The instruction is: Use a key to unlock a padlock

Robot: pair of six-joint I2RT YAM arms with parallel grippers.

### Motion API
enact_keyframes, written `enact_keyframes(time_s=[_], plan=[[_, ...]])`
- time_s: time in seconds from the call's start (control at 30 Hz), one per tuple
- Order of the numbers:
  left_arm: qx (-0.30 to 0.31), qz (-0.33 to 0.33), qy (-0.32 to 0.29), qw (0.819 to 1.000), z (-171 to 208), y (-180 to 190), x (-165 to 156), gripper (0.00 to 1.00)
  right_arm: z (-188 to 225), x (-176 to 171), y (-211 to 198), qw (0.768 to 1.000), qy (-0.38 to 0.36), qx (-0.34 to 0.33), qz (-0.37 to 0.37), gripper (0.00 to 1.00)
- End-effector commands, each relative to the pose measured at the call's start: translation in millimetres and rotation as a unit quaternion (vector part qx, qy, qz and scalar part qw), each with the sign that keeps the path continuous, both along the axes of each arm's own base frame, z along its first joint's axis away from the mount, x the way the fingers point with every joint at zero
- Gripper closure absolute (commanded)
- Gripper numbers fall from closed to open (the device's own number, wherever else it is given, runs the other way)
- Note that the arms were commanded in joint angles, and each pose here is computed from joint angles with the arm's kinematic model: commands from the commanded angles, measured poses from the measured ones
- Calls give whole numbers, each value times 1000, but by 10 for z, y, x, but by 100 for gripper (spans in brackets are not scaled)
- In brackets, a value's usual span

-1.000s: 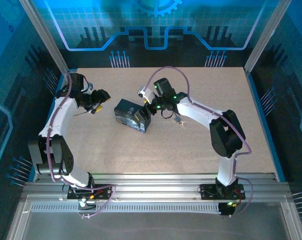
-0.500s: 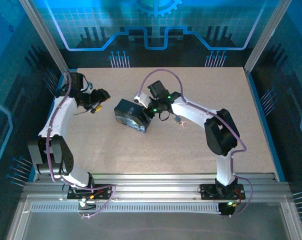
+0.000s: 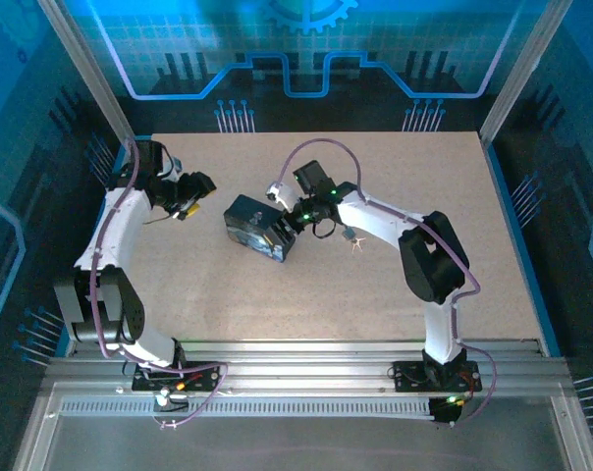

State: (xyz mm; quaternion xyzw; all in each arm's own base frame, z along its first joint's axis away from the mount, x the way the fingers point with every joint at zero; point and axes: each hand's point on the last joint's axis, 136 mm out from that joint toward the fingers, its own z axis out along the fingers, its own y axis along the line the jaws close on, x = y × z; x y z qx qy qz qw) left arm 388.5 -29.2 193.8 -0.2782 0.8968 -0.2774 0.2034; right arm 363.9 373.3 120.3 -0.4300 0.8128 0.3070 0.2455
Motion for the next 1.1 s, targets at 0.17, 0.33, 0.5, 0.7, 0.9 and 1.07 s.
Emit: enact_keyframes(time_s=[0.17,0.33,0.5,0.7,0.9,1.07], plan=[[9,-15,-3,1000,49,-66,-65,36,309,-77,-2,997,41,61,-18,23],[17,-42,11,999,-38,-281,-120,36,452,57,-175,978,123,142,-91,22],[49,-68,22,996,-119,-470,-156,36,373,154,-442,934,225,217,-172,21],[91,-94,53,990,-402,-734,-146,36,186,203,-727,886,276,269,-258,18],[99,-89,81,988,-731,-1027,-27,36,99,202,-840,868,287,275,-298,14],[83,-84,87,989,-913,-1233,141,36,65,204,-885,872,283,260,-303,11]])
